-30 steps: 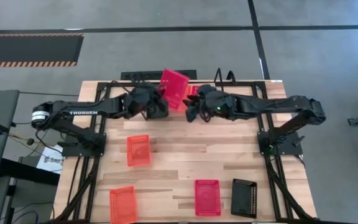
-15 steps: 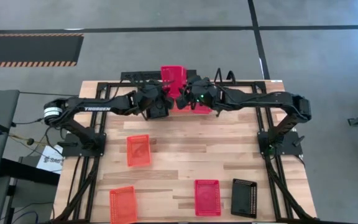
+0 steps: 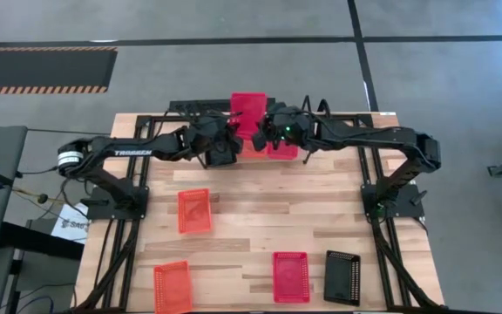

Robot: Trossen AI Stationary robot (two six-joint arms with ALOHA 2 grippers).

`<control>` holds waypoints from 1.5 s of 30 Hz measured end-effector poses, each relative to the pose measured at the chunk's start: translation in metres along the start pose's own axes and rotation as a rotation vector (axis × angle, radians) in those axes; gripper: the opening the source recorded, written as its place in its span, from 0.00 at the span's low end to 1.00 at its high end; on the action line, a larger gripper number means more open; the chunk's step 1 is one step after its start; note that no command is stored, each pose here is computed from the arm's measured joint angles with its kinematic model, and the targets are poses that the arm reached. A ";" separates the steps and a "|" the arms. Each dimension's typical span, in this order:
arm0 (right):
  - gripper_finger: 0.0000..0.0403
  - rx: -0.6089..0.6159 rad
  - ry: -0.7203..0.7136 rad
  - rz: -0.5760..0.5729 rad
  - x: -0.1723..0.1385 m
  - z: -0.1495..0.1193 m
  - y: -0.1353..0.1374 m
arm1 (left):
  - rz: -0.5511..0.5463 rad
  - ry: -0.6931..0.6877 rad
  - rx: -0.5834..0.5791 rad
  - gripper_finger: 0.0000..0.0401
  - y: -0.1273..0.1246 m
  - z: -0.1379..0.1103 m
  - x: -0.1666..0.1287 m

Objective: Stack baskets on shelf by color
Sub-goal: Stack the top red bin on top of the other red bin on the shelf

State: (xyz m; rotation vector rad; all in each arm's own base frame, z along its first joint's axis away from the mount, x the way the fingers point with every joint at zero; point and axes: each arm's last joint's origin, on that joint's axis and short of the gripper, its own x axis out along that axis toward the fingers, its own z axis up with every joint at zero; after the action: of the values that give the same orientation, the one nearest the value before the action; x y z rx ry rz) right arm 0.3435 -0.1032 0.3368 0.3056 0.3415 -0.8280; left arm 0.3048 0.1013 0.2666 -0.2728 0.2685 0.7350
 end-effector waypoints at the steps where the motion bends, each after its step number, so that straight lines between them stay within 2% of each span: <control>1: 0.32 -0.010 0.019 -0.011 0.000 -0.002 -0.002 | -0.004 -0.005 0.000 0.00 -0.001 0.002 -0.003; 5: 0.32 -0.028 0.091 -0.051 0.002 -0.008 -0.009 | -0.015 -0.055 0.016 0.00 -0.001 0.014 -0.019; 12: 0.28 -0.013 0.091 -0.056 0.003 -0.007 -0.011 | -0.048 -0.100 0.023 0.00 -0.005 0.025 -0.039; 14: 0.23 -0.007 0.085 -0.055 0.004 -0.006 -0.011 | -0.047 -0.101 0.017 0.00 -0.006 0.025 -0.040; 18: 0.05 0.012 0.069 -0.033 0.004 -0.004 -0.011 | -0.043 -0.100 -0.038 0.02 -0.006 0.025 -0.041; 22: 0.02 -0.001 0.076 -0.042 0.004 -0.005 -0.011 | -0.065 -0.097 -0.078 0.07 -0.008 0.024 -0.041; 26: 0.01 -0.011 0.076 -0.053 0.004 -0.005 -0.011 | -0.137 -0.105 -0.065 0.16 -0.011 0.027 -0.043; 28: 0.01 -0.017 0.078 -0.064 0.004 -0.006 -0.012 | -0.207 -0.096 -0.048 0.24 -0.015 0.032 -0.045; 34: 0.00 -0.057 0.150 -0.080 0.007 -0.014 -0.016 | -0.470 -0.136 0.027 0.50 -0.029 0.066 -0.059; 38: 0.00 -0.070 0.226 -0.120 0.007 -0.021 -0.022 | -0.588 -0.143 0.048 0.61 -0.033 0.094 -0.077; 41: 0.00 -0.030 0.285 -0.118 0.004 -0.023 -0.028 | -0.528 -0.080 0.123 0.64 -0.027 0.108 -0.095; 45: 0.00 0.049 0.354 -0.067 -0.003 -0.019 -0.038 | -0.350 0.056 0.194 0.64 -0.014 0.108 -0.117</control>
State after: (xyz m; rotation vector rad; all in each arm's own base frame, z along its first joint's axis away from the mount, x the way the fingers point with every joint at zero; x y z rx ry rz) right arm 0.3096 -0.1177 0.3160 0.4902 0.6651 -0.8483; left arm 0.2463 0.0550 0.4080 -0.1501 0.3327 0.3531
